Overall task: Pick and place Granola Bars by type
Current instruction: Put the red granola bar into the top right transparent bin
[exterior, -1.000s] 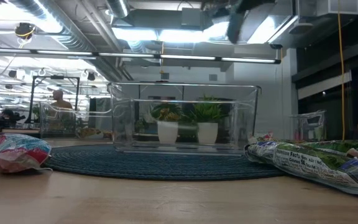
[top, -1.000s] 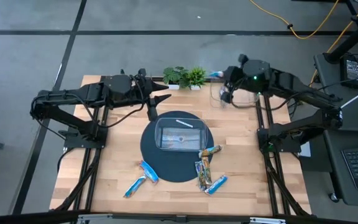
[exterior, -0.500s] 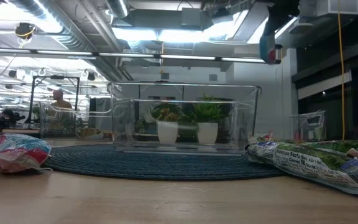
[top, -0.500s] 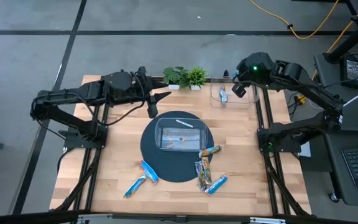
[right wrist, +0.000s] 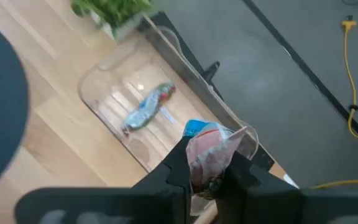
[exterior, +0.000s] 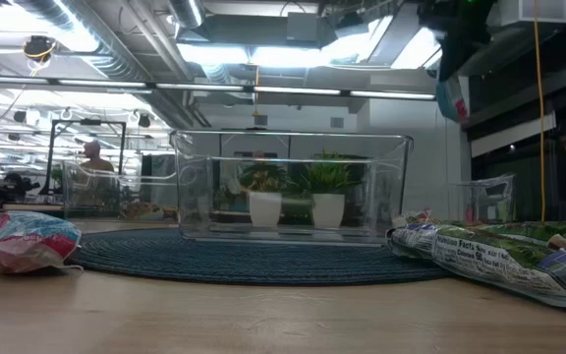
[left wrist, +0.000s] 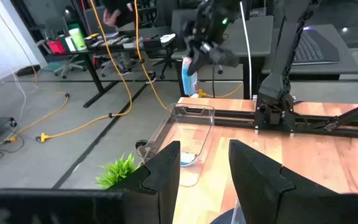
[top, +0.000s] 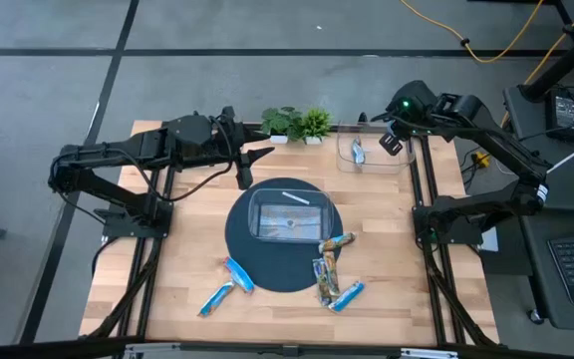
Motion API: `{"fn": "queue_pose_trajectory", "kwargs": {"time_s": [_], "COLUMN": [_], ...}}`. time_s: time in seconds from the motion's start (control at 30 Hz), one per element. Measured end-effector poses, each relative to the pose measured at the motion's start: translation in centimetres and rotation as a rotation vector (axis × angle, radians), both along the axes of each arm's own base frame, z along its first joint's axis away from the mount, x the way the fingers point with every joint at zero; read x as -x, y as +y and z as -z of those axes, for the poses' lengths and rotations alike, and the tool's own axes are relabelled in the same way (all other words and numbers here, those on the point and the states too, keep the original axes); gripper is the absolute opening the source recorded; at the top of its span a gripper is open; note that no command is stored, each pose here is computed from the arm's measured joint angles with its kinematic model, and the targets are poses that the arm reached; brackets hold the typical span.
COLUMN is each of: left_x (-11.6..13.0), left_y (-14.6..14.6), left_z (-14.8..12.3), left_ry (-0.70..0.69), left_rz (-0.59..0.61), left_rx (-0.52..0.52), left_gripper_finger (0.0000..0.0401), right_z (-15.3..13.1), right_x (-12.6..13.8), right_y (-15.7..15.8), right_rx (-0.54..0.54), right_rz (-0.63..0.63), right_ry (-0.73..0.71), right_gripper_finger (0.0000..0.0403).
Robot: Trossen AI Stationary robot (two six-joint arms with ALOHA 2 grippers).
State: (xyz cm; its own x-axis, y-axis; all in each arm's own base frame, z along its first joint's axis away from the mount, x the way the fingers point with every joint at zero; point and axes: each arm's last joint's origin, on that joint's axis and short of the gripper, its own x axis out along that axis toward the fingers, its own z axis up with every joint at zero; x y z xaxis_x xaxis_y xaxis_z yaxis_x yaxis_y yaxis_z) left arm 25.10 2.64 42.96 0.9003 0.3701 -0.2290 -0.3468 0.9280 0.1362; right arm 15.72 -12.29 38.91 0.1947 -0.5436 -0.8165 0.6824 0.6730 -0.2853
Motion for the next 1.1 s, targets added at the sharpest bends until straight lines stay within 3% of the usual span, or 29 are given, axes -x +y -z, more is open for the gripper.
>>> {"fn": "queue_pose_trajectory", "kwargs": {"time_s": [0.47,0.77,1.1], "left_x": [-1.6,-2.1,-2.1], "left_y": [0.0,0.2,0.5], "left_z": [1.2,1.7,1.7], "left_ry": [0.051,0.067,0.066], "left_rz": [0.031,0.037,0.026], "left_rx": [0.01,0.015,0.016], "left_gripper_finger": [0.0128,0.0131,0.0128], "right_z": [9.5,11.8,15.8], "right_x": [-0.3,-1.2,-1.9], "right_y": [-2.7,-5.1,-8.9], "right_rx": [-0.171,-0.246,-0.362], "right_rz": [0.036,0.01,0.071], "right_ry": [0.029,0.156,0.261], "right_gripper_finger": [0.005,0.005,0.005]}}
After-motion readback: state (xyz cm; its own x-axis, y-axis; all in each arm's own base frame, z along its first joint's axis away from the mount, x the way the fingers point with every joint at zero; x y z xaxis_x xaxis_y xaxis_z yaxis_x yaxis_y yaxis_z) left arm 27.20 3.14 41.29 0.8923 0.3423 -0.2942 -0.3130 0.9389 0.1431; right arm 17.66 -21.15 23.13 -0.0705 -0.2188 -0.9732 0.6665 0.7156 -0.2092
